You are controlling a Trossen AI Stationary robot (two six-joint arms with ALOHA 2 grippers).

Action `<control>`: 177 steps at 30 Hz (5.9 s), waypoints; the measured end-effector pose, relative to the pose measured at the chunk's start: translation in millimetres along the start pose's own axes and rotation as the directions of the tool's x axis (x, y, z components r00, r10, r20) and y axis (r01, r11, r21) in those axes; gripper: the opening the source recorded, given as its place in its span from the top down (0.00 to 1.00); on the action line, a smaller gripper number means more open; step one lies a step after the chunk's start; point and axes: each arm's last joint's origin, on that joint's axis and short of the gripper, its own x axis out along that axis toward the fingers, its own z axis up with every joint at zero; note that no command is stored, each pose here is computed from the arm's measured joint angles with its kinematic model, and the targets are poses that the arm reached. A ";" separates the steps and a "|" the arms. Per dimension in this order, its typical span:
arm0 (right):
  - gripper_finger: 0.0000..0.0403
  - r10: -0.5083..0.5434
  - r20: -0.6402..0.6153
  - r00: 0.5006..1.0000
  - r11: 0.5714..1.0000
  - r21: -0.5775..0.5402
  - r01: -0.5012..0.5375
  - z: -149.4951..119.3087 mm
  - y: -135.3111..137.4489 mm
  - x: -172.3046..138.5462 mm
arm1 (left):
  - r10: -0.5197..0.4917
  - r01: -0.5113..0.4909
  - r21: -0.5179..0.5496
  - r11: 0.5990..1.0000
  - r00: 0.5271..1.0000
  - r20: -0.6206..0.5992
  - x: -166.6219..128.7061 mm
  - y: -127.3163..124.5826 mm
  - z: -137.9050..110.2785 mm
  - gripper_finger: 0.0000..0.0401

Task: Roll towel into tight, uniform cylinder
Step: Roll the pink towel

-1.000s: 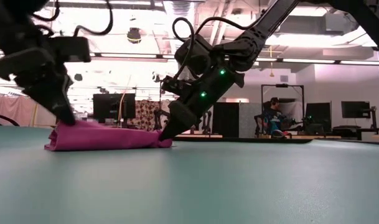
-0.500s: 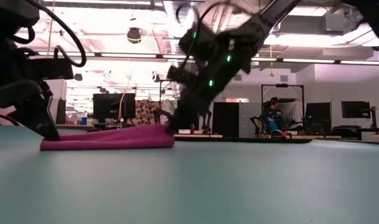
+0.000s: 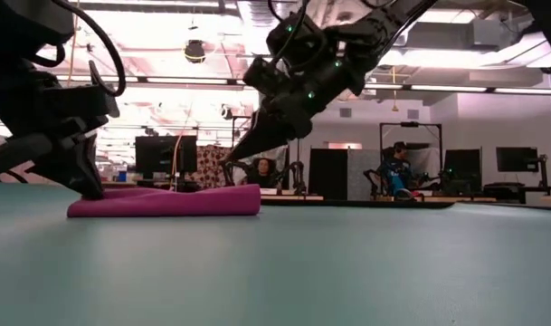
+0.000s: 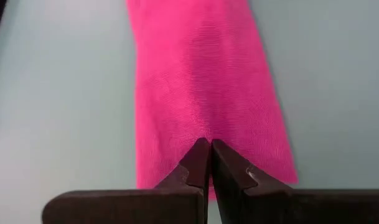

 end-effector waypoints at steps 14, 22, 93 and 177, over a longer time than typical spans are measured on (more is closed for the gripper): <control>0.68 -0.046 0.090 0.995 0.999 -0.017 0.048 -4.0 -35.1 -7.4 | -0.055 0.047 0.101 0.994 0.995 0.084 -18.8 -9.7 26.5 1.00; 0.77 -0.046 0.032 0.998 0.998 0.037 0.045 -38.2 -46.5 21.5 | -0.063 0.055 0.093 0.994 0.995 0.079 -19.0 -9.9 26.2 1.00; 1.00 -0.213 -0.482 0.850 0.898 0.246 0.364 -57.6 22.9 45.3 | 0.091 -0.099 0.141 0.985 0.994 0.060 -22.9 6.6 31.4 0.67; 1.00 -0.212 -0.480 0.851 0.922 0.191 0.337 -57.2 23.8 45.5 | -0.580 0.603 -0.338 0.722 0.795 0.180 13.1 45.2 23.0 1.00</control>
